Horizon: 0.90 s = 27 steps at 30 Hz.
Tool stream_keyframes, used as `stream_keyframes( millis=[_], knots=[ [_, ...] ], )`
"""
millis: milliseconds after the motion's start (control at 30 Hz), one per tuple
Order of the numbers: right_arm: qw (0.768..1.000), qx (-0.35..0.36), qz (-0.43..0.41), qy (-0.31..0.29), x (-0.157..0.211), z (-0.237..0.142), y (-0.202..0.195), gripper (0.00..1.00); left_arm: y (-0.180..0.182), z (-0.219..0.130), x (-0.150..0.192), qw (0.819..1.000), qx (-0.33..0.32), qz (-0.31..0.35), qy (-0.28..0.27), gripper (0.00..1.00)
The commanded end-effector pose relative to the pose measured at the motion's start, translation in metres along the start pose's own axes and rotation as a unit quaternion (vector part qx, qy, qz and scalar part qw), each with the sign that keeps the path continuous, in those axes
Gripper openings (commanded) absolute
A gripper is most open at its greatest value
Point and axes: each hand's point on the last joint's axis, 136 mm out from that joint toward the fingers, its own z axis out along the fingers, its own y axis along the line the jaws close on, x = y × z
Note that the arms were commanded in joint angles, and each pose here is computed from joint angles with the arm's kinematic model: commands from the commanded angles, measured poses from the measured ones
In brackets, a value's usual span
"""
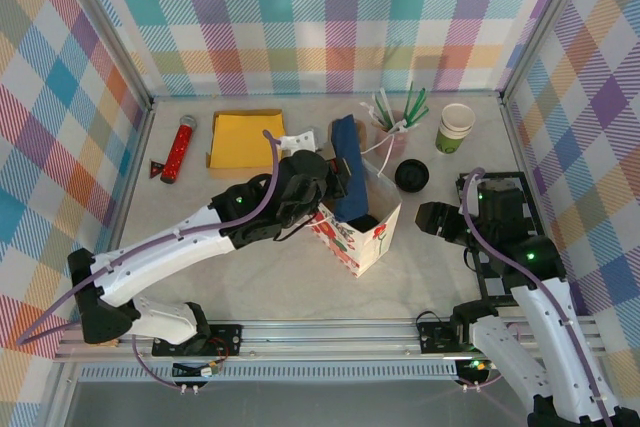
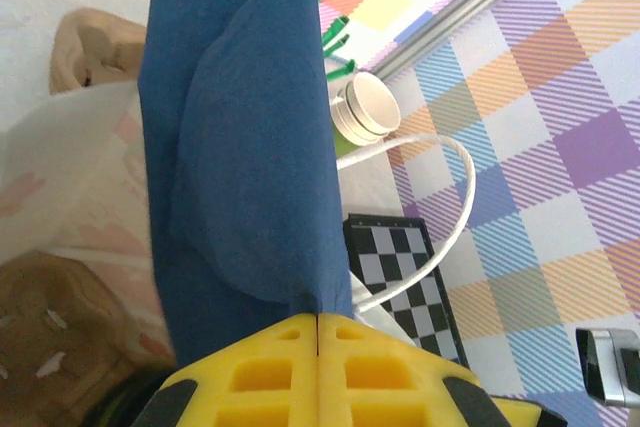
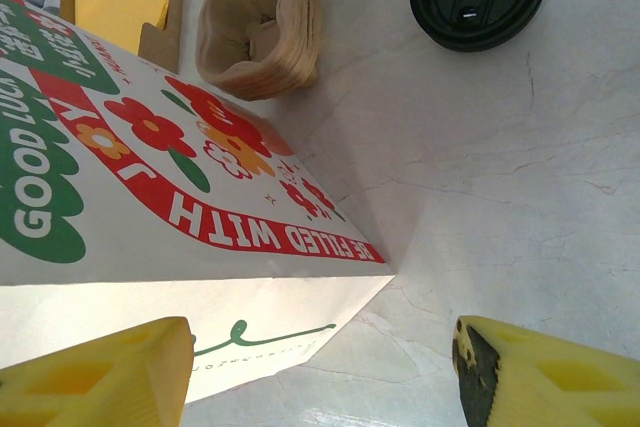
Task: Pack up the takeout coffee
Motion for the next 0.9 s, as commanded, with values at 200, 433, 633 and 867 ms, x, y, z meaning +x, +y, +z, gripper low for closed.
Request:
stream_keyframes(
  millis=[200,433,633,867],
  knots=[
    [1.0,-0.01,0.01,0.006,-0.005,0.004,0.006,0.69,0.012,-0.007,-0.024,0.994,-0.047,0.077,-0.058,0.0],
    [1.0,-0.01,0.013,0.008,-0.005,0.007,0.005,0.69,0.02,0.003,-0.019,0.99,-0.076,0.108,-0.054,0.0],
    [1.0,-0.017,0.004,-0.009,-0.01,-0.004,0.01,0.67,0.029,0.009,-0.013,0.988,-0.099,0.108,-0.044,0.23],
    [0.998,-0.032,-0.029,-0.041,-0.028,-0.033,0.028,0.66,0.03,0.009,-0.022,0.99,-0.09,0.097,-0.041,0.44]
  ],
)
